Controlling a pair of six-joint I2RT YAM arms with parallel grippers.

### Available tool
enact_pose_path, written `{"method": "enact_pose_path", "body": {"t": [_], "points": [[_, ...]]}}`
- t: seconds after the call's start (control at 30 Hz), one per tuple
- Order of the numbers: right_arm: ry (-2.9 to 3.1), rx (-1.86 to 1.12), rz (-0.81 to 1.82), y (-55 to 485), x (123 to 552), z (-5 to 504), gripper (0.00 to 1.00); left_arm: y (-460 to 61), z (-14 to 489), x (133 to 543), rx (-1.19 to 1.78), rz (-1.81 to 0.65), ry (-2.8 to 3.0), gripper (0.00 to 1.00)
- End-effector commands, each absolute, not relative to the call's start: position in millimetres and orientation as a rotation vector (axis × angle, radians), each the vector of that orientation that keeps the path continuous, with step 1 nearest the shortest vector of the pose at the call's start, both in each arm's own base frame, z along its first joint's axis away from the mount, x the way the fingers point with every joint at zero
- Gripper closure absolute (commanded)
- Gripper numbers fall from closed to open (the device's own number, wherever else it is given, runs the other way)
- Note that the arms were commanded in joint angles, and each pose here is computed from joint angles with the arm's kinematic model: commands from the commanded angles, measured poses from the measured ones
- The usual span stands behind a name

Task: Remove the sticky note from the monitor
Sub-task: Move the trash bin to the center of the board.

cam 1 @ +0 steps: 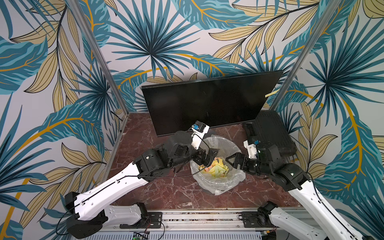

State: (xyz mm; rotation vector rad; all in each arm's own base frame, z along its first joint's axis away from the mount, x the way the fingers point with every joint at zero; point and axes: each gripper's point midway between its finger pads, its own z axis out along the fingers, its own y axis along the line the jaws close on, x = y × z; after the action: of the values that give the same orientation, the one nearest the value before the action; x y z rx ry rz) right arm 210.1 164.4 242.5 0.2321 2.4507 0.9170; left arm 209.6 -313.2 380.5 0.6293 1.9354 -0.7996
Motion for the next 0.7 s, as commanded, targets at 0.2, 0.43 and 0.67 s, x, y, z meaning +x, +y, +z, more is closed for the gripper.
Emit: {"method": "enact_pose_path", "body": {"t": [0.2, 0.43, 0.67], "points": [[2.452, 0.175, 1.044, 206, 216, 238, 0.08, -306, 388, 207, 0.595, -0.810, 1.924, 0.00], [2.446, 0.106, 1.091, 246, 224, 240, 0.08, -294, 393, 215, 0.516, -0.765, 1.912, 0.00], [2.448, 0.035, 1.134, 292, 233, 239, 0.08, -257, 395, 228, 0.315, -0.656, 1.907, 0.00]]}}
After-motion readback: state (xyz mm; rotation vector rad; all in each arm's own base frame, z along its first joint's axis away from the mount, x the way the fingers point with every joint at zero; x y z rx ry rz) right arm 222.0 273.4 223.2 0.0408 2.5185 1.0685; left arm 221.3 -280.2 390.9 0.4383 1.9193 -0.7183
